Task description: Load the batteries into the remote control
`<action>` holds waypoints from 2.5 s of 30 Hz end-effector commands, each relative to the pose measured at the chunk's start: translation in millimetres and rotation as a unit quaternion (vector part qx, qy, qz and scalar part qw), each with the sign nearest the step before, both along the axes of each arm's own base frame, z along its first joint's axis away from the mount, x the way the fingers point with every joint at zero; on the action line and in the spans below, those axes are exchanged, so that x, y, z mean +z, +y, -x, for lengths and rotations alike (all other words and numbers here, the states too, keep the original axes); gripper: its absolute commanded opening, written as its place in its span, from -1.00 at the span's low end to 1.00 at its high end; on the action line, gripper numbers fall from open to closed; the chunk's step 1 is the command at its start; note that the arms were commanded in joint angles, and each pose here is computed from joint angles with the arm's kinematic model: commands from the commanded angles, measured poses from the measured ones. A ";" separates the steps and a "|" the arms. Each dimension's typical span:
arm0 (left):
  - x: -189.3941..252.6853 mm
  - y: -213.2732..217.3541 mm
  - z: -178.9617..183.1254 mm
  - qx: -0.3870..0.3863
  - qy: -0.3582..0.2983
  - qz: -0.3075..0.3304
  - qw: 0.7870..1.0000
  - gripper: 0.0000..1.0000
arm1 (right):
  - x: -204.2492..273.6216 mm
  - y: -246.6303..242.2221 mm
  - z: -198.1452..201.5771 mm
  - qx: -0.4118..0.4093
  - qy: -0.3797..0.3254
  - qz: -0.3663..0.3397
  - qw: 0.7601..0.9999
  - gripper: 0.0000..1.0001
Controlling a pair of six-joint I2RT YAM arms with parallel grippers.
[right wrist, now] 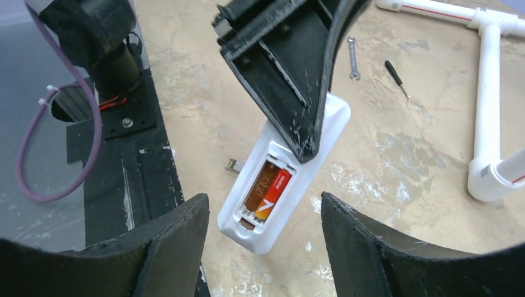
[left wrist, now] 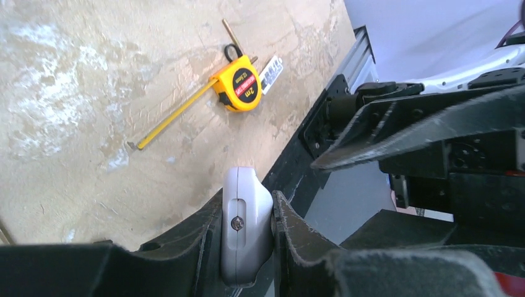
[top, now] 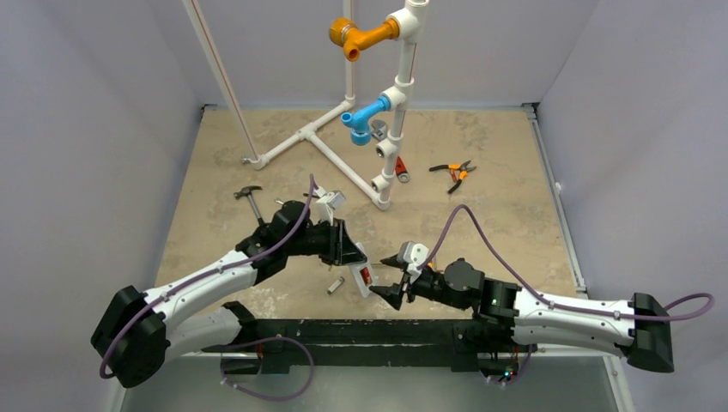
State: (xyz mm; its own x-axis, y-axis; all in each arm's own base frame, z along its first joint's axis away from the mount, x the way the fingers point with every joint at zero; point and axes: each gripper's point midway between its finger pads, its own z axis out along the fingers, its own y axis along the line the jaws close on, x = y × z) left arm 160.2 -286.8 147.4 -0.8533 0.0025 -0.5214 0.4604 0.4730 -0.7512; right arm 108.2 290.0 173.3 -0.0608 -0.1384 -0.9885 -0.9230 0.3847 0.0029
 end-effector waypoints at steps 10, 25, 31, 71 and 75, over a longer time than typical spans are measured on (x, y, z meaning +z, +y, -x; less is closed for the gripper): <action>50.8 -0.7 -7.5 -0.002 -0.095 0.051 0.994 -1.00 | 14.3 -3.5 -24.2 -0.089 0.030 -0.077 0.993 0.24; 48.4 -2.5 -0.5 -0.023 -0.093 0.057 0.994 -1.00 | 20.2 11.1 -26.6 -0.069 0.058 -0.088 0.992 0.14; 47.9 -2.1 -0.7 -0.023 -0.093 0.052 0.994 -1.00 | 26.5 14.3 -31.6 -0.065 0.061 -0.095 0.991 0.09; 44.3 -0.9 0.0 -0.022 -0.086 0.044 0.995 -1.00 | 2.1 22.5 -46.0 -0.074 0.083 -0.047 0.993 -0.54; 44.1 -0.9 -0.4 -0.021 -0.085 0.044 0.995 -1.00 | 0.2 19.7 -49.5 -0.086 0.083 -0.041 0.992 -0.60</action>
